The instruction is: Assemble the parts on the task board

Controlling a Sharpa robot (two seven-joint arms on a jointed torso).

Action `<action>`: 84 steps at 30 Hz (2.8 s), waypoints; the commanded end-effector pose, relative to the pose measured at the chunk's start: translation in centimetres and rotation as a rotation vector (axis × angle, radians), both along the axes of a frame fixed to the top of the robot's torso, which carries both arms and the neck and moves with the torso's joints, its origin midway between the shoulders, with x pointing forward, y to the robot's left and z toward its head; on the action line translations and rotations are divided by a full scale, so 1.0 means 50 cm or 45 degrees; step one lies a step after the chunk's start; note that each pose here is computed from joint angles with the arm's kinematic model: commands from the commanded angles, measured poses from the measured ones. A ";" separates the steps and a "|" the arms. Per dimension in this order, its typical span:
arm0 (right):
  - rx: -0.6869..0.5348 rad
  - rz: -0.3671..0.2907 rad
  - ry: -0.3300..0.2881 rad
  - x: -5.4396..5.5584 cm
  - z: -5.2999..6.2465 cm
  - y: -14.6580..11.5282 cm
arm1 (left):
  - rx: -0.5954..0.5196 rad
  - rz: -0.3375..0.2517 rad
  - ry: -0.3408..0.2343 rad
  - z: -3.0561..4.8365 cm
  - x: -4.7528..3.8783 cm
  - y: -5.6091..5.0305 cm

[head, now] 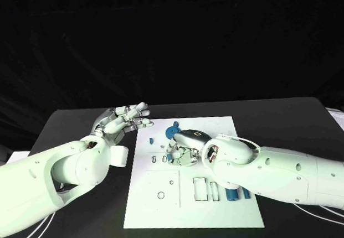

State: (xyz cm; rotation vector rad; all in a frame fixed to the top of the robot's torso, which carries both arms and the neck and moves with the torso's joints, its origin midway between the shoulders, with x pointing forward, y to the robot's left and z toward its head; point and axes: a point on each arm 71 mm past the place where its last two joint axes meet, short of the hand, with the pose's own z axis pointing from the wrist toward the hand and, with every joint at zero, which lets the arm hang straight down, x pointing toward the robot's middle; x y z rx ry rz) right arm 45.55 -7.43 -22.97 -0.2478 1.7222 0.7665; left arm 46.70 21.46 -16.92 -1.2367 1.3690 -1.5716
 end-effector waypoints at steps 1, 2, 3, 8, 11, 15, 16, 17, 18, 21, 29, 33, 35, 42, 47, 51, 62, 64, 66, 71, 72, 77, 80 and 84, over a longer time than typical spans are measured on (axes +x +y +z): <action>-0.109 -0.015 -0.007 -0.001 -0.018 -0.008 | -0.017 -0.021 -0.010 0.002 -0.001 -0.003; -0.118 -0.013 -0.001 -0.001 -0.020 -0.008 | -0.017 -0.021 -0.009 0.002 -0.001 -0.003; -0.128 -0.010 0.007 -0.001 -0.021 -0.007 | -0.017 -0.022 -0.009 0.002 -0.001 -0.003; -0.160 -0.001 0.048 -0.002 -0.028 -0.004 | -0.017 -0.022 -0.009 0.002 -0.001 -0.003; -0.175 0.000 0.064 -0.002 -0.031 -0.002 | -0.017 -0.022 -0.009 0.002 -0.001 -0.003; -0.185 -0.004 0.074 -0.001 -0.033 -0.003 | -0.017 -0.022 -0.009 0.002 -0.001 -0.003; -0.185 -0.006 0.074 -0.001 -0.033 -0.003 | -0.017 -0.022 -0.009 0.002 -0.001 -0.003; -0.186 -0.009 0.075 0.000 -0.033 -0.003 | -0.017 -0.022 -0.009 0.002 -0.001 -0.003; -0.186 -0.012 0.076 0.000 -0.034 -0.004 | -0.017 -0.022 -0.009 0.002 -0.001 -0.003; -0.184 -0.018 0.077 0.000 -0.033 -0.004 | -0.017 -0.021 -0.009 0.002 -0.001 -0.003; -0.181 -0.027 0.074 0.000 -0.033 -0.005 | -0.016 -0.021 -0.009 0.002 -0.001 -0.003; -0.182 -0.030 0.074 0.000 -0.033 -0.005 | -0.016 -0.021 -0.009 0.002 -0.001 -0.003; -0.180 -0.033 0.072 0.000 -0.032 -0.005 | -0.016 -0.021 -0.009 0.002 -0.001 -0.003; -0.154 -0.051 0.051 0.002 -0.028 -0.005 | -0.016 -0.021 -0.008 0.002 -0.001 -0.002; -0.109 -0.068 0.024 0.002 -0.023 -0.005 | -0.016 -0.021 -0.007 0.002 -0.001 -0.002; -0.053 -0.086 -0.011 0.003 -0.015 -0.005 | -0.016 -0.021 -0.007 0.002 -0.001 -0.002; 0.215 -0.002 -0.133 -0.025 0.030 -0.005 | -0.005 -0.021 0.018 -0.004 0.003 0.003; 0.256 0.030 -0.128 -0.028 0.039 -0.008 | 0.002 -0.029 0.035 -0.007 0.004 0.004; 0.313 0.075 -0.095 -0.031 0.054 -0.016 | 0.032 -0.055 0.071 -0.013 0.006 0.005; 0.429 0.148 0.112 -0.021 0.103 -0.065 | 0.210 -0.138 0.166 -0.035 0.012 0.009; 0.447 0.151 0.149 -0.019 0.113 -0.077 | 0.255 -0.157 0.188 -0.040 0.014 0.009; 0.570 0.085 0.260 -0.005 0.163 -0.145 | 0.537 -0.264 0.289 -0.066 0.018 0.011; 0.651 0.006 0.274 0.008 0.186 -0.190 | 0.742 -0.355 0.365 -0.081 0.019 0.010; 0.735 -0.112 0.259 0.033 0.210 -0.249 | 1.049 -0.440 0.400 -0.081 0.030 0.008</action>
